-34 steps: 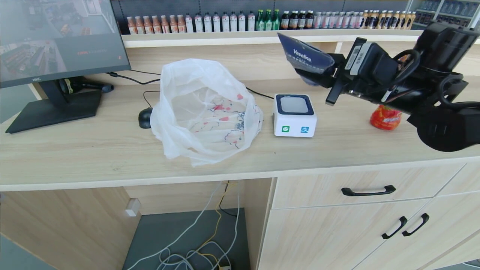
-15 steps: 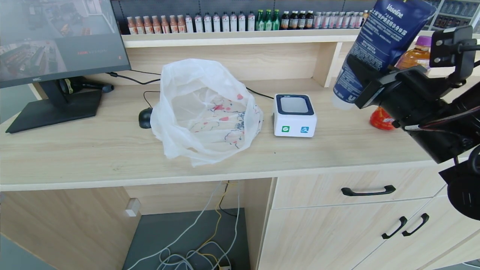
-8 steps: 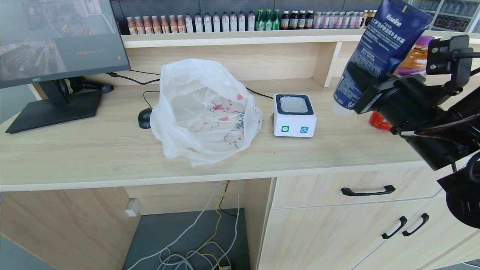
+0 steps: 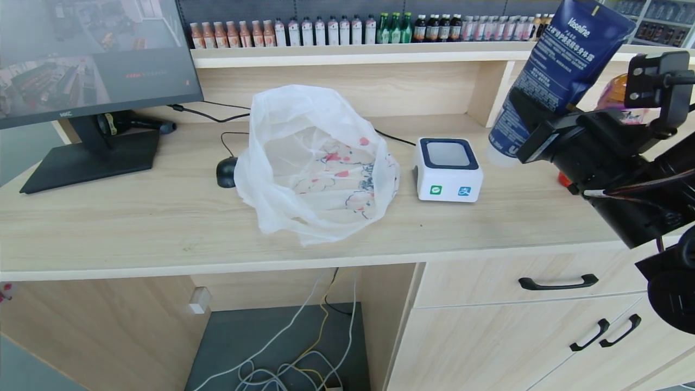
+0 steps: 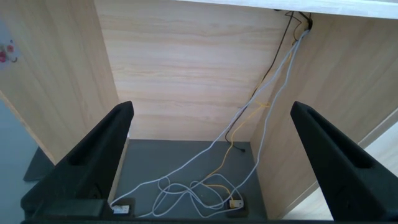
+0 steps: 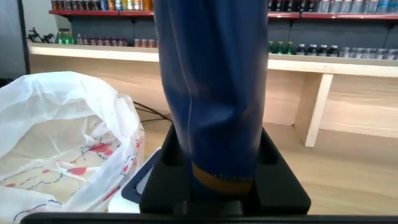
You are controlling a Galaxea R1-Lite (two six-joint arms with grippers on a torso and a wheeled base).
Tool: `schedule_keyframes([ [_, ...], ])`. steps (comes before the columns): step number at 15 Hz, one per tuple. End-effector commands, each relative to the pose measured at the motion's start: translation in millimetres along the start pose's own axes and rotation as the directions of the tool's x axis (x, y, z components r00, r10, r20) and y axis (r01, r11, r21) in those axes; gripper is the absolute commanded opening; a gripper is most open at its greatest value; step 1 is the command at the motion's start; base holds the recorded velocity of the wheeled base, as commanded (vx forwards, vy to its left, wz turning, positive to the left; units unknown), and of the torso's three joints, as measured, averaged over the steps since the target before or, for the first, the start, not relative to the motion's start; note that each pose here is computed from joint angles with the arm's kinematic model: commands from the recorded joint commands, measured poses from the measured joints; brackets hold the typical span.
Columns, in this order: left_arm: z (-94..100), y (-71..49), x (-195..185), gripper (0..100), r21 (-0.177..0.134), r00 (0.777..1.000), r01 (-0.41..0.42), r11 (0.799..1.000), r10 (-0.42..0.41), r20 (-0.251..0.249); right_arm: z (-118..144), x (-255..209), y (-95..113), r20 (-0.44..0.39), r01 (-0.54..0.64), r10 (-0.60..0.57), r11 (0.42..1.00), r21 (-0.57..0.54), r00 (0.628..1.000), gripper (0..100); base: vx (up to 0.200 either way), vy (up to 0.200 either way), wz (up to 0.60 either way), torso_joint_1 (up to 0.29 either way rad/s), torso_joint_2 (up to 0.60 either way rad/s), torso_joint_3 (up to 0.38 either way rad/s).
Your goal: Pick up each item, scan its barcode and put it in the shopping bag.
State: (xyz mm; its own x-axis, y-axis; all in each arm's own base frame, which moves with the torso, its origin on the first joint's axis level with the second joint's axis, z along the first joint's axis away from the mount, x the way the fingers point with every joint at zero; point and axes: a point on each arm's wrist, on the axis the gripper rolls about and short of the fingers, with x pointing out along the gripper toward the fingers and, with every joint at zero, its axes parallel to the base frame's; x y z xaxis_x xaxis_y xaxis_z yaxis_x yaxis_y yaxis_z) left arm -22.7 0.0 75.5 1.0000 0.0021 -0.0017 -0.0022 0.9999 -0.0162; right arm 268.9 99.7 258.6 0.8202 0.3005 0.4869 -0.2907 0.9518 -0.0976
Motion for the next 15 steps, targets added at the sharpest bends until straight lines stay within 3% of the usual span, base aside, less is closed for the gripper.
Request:
schedule_keyframes([
  [1,0.0,0.0,0.1,100,-0.001,1.000,-0.001,1.000,0.001,-0.001,-3.5,-0.1,0.1,-0.010,0.001,-0.001,1.000,-0.002,1.000,0,0.000,0.200,0.00,0.002,0.01,0.012],
  [9,0.0,0.0,0.0,100,0.001,1.000,-0.001,1.000,0.001,0.000,-8.8,-2.5,0.7,-0.024,-0.001,0.001,1.000,-0.003,1.000,0,0.000,0.200,0.00,-0.002,0.00,0.006],
  [15,0.0,0.0,0.0,100,0.002,1.000,-0.001,1.000,0.001,0.000,-8.9,-1.9,3.2,-0.025,-0.019,0.019,1.000,-0.001,1.000,0,0.000,0.000,0.00,0.000,0.00,0.000],
])
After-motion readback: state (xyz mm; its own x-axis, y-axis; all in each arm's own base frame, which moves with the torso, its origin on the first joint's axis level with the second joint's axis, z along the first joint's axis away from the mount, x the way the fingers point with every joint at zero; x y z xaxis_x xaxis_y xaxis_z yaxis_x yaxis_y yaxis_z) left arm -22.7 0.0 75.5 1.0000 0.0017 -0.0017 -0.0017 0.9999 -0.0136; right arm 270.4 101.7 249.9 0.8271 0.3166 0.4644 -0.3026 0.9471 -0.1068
